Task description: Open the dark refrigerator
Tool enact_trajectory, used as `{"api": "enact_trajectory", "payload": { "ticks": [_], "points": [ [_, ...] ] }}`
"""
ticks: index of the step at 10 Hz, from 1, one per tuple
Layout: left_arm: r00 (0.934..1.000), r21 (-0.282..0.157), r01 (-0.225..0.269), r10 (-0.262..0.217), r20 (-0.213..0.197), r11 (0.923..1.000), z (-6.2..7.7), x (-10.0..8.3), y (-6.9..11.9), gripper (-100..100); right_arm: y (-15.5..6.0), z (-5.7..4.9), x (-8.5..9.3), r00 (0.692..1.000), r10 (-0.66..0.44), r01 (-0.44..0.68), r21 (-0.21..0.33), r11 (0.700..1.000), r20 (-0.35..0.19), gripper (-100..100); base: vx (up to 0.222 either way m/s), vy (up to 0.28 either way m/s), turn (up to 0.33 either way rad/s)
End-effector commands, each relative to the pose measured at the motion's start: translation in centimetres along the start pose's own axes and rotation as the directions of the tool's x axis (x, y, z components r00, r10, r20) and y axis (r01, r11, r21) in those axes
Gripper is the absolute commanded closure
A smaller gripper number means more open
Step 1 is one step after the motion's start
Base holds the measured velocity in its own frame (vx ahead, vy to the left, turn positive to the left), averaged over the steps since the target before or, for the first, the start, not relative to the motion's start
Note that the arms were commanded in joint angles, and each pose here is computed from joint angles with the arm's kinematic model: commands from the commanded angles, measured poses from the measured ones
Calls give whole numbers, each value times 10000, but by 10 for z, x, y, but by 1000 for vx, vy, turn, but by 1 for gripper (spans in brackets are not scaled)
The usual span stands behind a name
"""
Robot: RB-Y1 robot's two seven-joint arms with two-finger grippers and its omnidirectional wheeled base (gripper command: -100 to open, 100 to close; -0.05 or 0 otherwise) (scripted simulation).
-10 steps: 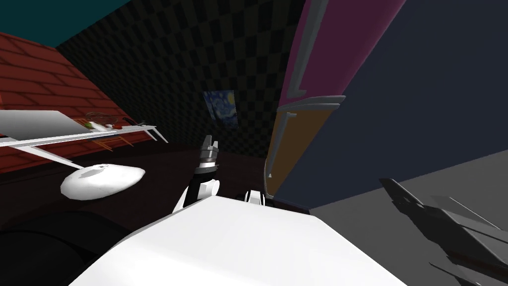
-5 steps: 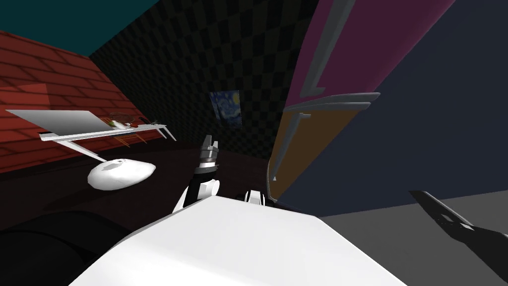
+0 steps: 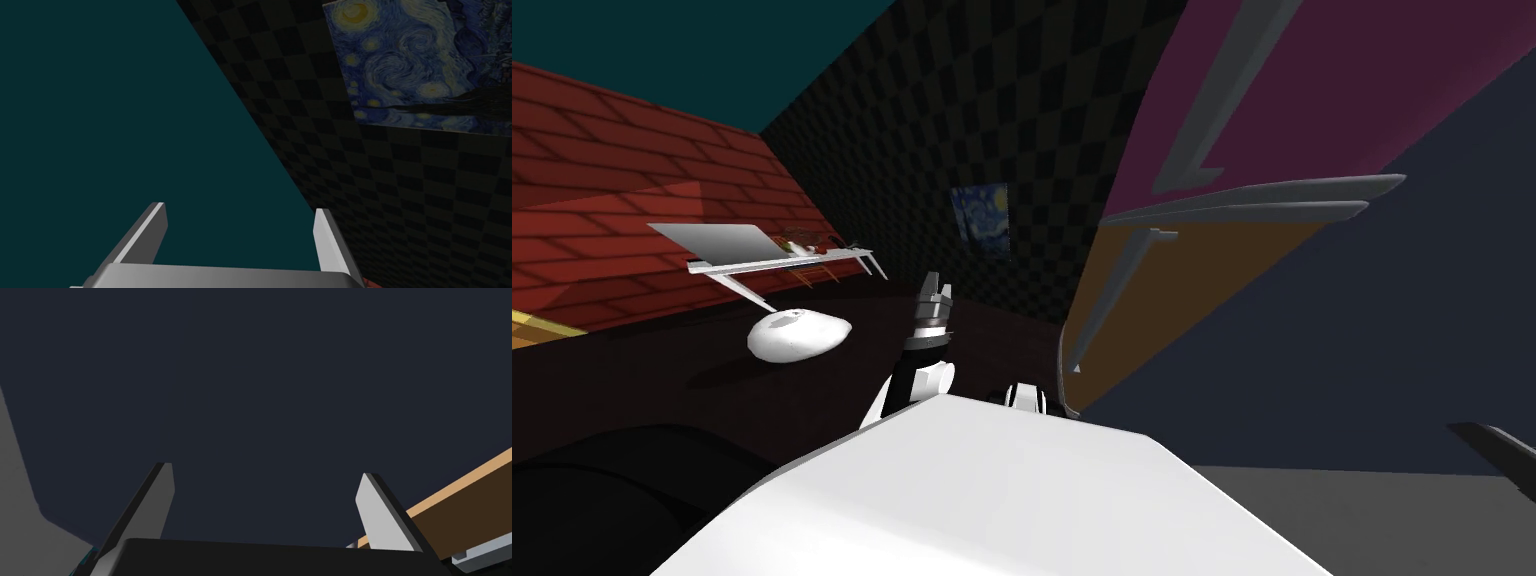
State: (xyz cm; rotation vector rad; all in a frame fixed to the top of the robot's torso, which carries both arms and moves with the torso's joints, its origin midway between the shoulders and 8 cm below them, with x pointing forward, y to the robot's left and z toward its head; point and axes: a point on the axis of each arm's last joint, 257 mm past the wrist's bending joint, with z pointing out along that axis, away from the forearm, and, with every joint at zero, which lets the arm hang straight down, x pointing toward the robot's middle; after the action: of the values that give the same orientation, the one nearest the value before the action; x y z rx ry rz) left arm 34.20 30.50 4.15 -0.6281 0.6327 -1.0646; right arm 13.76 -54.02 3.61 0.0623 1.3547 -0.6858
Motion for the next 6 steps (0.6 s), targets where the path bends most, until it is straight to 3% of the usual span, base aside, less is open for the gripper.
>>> {"api": "enact_trajectory", "payload": {
  "ticks": [1, 2, 3, 6],
  "points": [
    [10000, 0, -1, 1, 0, 10000, 0, 0, 0, 0, -24, -9, -9, 9871, -1555, 1565, 230, 9874, -382, -100, 46, 55, 181],
    [10000, 0, 0, 0, 0, 10000, 0, 0, 0, 0, -27, -9, -12, 9855, -1659, 1669, 263, 9856, -357, -100, 39, 43, 102],
    [10000, 0, -1, 1, 0, 10000, 0, 0, 0, 0, -38, -15, -17, 9659, -2508, 2532, 318, 9669, -637, -100, 35, 56, 216],
    [10000, 0, 0, 0, 0, 10000, 0, 0, 0, 0, -53, -20, -29, 9317, -3532, 3573, 394, 9332, -851, -100, 39, 45, 123]
  ]
}}
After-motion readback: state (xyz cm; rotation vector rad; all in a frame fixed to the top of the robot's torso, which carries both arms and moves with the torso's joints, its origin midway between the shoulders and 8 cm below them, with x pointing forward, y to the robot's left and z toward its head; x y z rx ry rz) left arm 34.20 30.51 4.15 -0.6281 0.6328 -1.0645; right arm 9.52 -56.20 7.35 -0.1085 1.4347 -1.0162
